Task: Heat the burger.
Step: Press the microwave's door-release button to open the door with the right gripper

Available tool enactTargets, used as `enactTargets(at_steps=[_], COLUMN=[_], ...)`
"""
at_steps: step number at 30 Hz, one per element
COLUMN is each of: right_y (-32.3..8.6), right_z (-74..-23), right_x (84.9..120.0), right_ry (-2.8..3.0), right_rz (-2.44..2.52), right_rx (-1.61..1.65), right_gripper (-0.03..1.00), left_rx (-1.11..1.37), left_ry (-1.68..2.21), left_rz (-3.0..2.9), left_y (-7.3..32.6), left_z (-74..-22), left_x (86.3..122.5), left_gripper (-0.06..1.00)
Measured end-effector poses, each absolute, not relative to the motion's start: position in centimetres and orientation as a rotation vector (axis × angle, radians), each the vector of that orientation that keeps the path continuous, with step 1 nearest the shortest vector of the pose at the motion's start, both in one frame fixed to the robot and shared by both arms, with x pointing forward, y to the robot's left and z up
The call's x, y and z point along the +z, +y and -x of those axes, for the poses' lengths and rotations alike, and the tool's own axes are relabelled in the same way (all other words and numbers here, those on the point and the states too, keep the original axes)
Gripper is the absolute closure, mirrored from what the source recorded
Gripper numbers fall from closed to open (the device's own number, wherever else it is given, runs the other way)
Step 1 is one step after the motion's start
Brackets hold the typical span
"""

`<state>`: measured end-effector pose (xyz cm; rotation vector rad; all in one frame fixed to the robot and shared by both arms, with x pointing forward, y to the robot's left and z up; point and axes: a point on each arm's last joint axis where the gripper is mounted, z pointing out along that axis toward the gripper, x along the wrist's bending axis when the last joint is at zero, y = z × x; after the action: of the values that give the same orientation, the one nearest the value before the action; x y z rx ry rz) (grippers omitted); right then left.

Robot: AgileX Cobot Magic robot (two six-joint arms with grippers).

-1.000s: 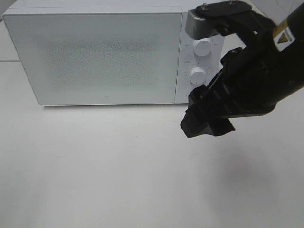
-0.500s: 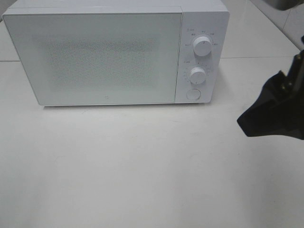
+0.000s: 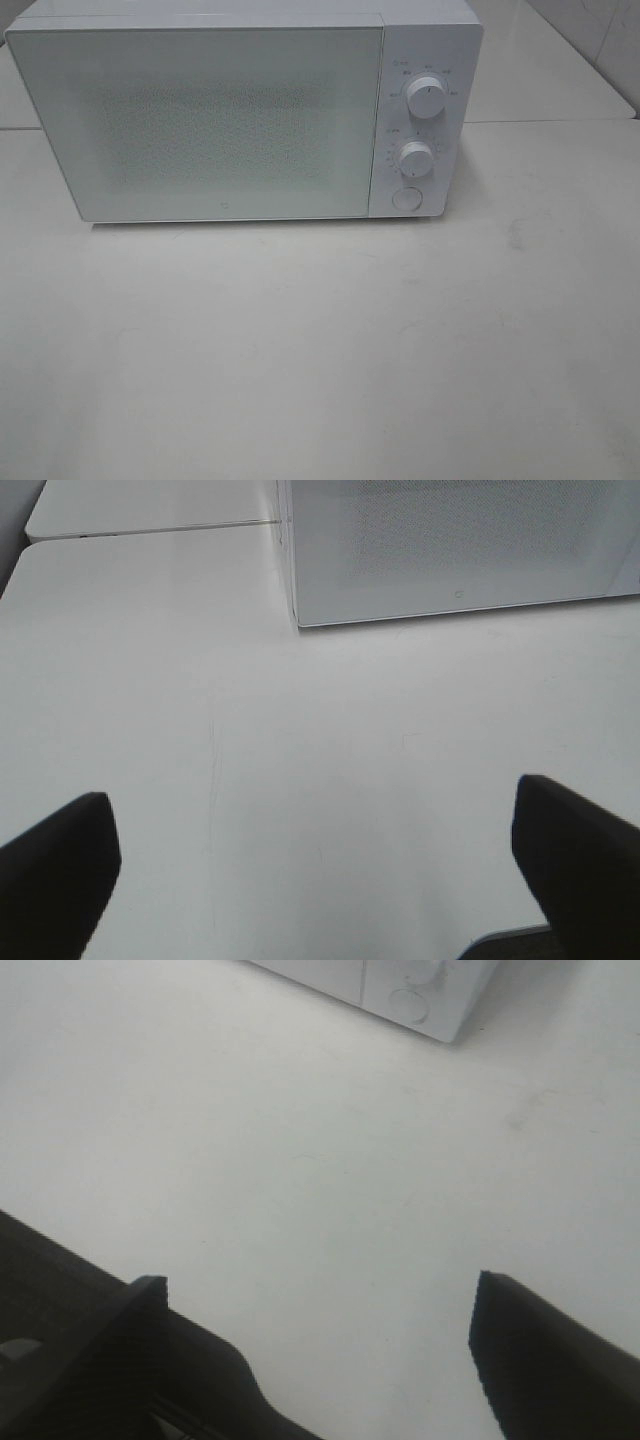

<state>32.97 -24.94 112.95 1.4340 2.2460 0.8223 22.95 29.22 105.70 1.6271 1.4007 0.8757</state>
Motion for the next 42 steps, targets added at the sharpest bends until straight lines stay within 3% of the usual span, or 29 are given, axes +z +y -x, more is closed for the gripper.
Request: enactTargets(at_steps=[14, 25, 42], right_y=[-29.7, -30.3, -30.5], right_z=[-26.4, -24.2, -23.2], right_x=[110.2, 106.6, 105.1], right_ry=[1.817, 1.688, 1.689], right_rz=[-1.56, -1.487, -1.485], right_rx=[0.947, 1.018, 1.019], right_gripper=[0.21, 0.21, 0.21], left_rx=[0.876, 0.876, 0.876], left_ry=[1.401, 1.401, 1.401], left_rz=[-1.627, -1.627, -1.627], left_y=[29.2, 29.2, 29.2], left_z=[-23.0, -23.0, -23.0], left_x=[105.7, 105.7, 105.7], left_gripper=[-0.04, -0.04, -0.04])
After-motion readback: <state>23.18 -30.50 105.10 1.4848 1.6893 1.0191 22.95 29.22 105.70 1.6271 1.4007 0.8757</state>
